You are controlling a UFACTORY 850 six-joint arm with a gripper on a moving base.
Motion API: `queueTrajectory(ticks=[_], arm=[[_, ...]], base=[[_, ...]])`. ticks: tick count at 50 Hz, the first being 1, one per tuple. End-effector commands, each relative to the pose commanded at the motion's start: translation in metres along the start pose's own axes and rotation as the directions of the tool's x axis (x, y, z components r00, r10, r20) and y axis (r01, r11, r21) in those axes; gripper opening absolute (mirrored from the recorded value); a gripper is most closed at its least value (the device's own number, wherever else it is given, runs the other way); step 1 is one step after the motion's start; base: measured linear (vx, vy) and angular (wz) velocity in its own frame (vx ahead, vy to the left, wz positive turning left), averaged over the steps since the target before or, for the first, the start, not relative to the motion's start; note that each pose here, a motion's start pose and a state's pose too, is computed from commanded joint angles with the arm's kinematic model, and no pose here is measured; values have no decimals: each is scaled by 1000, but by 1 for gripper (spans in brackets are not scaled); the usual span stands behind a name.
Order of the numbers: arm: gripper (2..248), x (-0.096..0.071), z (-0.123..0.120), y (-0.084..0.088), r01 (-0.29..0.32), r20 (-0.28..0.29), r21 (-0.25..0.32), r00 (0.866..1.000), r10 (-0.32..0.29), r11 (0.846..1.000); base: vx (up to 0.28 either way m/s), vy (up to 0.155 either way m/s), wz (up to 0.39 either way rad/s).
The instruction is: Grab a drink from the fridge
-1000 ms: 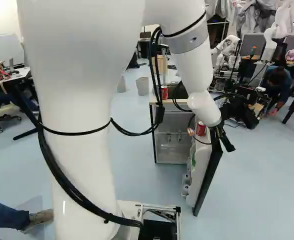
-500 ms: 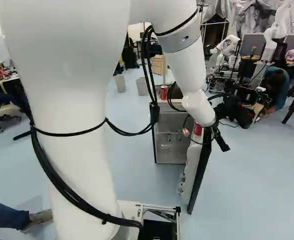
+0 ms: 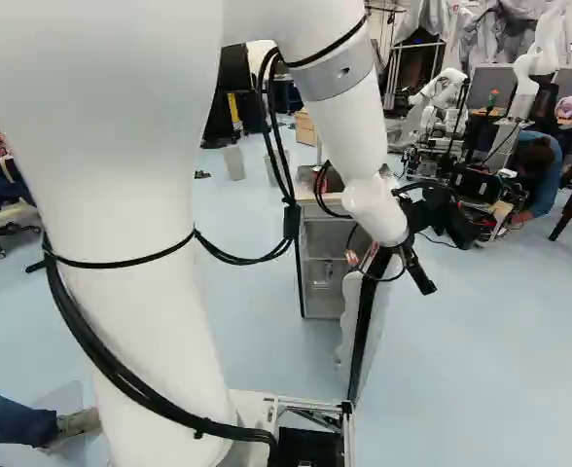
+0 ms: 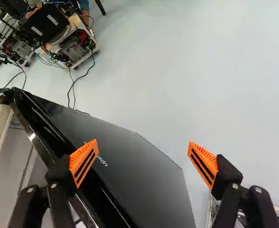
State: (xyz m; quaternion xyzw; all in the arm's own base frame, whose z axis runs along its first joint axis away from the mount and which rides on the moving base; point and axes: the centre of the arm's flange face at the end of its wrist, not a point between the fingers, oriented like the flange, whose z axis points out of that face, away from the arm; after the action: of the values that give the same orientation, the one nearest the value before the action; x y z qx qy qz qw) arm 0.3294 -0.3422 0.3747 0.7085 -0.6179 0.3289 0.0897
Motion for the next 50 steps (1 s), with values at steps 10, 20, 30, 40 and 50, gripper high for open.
queueTrajectory(ticks=[10, 20, 30, 40, 50], arm=[[247, -9, -7, -1, 13, 7, 7, 1000, -13, 1000], [247, -18, -13, -3, 25, 14, 14, 1000, -25, 1000], [247, -24, -18, -2, 47, 17, 21, 999, -47, 999], [247, -29, -22, -2, 80, 20, 31, 997, -81, 996], [247, -35, -27, -3, 107, 23, 42, 994, -108, 993]], base=[[0, 0, 0], [0, 0, 0], [0, 0, 0], [0, 0, 0], [0, 0, 0]])
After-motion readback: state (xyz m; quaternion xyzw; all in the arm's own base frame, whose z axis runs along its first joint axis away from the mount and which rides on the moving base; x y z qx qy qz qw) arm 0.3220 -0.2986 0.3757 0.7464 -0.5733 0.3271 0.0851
